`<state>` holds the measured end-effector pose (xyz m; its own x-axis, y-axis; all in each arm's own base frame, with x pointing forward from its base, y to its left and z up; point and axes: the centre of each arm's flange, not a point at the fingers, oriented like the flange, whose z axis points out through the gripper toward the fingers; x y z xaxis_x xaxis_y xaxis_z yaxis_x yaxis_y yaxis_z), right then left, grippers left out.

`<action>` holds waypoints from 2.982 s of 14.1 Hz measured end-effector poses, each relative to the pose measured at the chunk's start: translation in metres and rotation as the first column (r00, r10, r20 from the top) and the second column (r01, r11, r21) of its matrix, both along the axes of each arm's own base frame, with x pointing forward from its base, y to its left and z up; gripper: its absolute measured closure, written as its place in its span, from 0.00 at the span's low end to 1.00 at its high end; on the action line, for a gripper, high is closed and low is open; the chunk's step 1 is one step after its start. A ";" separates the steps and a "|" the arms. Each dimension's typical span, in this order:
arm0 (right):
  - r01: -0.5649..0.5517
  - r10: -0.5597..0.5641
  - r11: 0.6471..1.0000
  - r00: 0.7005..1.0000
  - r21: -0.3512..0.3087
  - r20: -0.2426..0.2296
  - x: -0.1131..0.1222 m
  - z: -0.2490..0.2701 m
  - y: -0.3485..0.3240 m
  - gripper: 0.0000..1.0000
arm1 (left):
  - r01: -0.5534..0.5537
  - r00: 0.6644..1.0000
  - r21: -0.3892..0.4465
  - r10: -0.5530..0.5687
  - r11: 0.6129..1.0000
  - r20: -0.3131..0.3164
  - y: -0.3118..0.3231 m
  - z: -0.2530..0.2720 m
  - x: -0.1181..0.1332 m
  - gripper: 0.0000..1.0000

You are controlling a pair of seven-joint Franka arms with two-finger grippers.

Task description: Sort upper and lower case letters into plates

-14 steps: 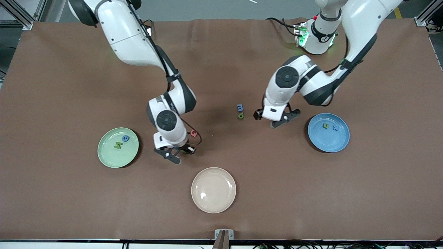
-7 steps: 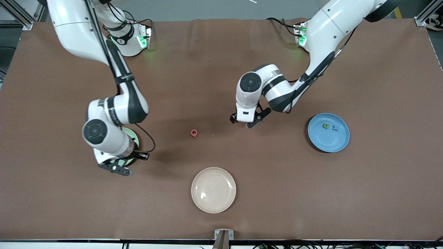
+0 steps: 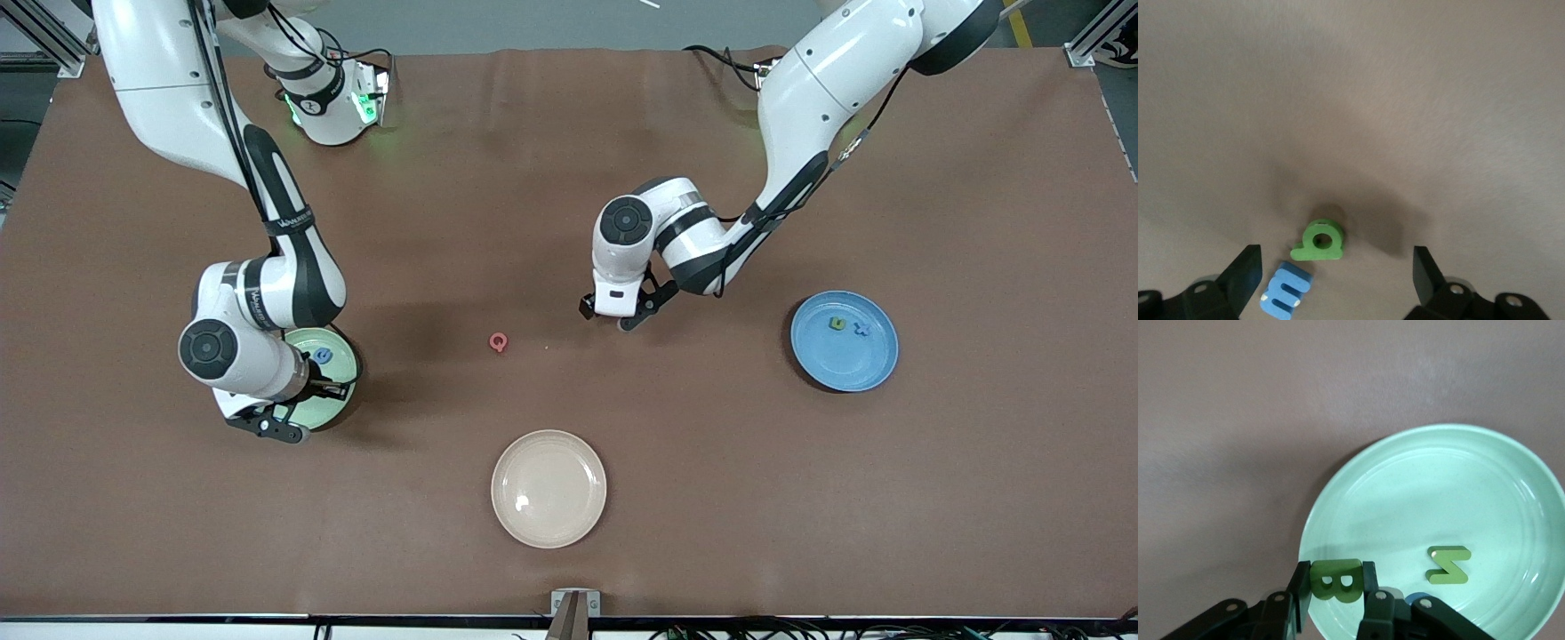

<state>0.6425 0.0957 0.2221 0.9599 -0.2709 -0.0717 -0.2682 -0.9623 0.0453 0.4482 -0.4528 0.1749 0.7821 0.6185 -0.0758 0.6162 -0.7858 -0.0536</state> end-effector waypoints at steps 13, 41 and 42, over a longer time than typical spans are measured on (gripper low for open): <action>0.022 -0.022 1.000 1.000 0.000 -0.018 -0.025 -0.020 -0.025 0.50 | 0.006 1.000 0.000 -0.006 1.000 -0.004 0.001 -0.005 -0.005 0.48; 0.034 -0.039 0.999 0.990 0.043 0.135 -0.136 -0.036 0.309 0.02 | 0.082 0.994 0.041 -0.085 0.996 0.075 0.142 0.123 0.098 0.64; 0.000 -0.005 0.999 0.990 0.039 0.138 -0.135 -0.036 0.308 0.03 | 0.107 0.992 0.036 -0.109 0.994 0.057 0.163 0.128 0.103 0.64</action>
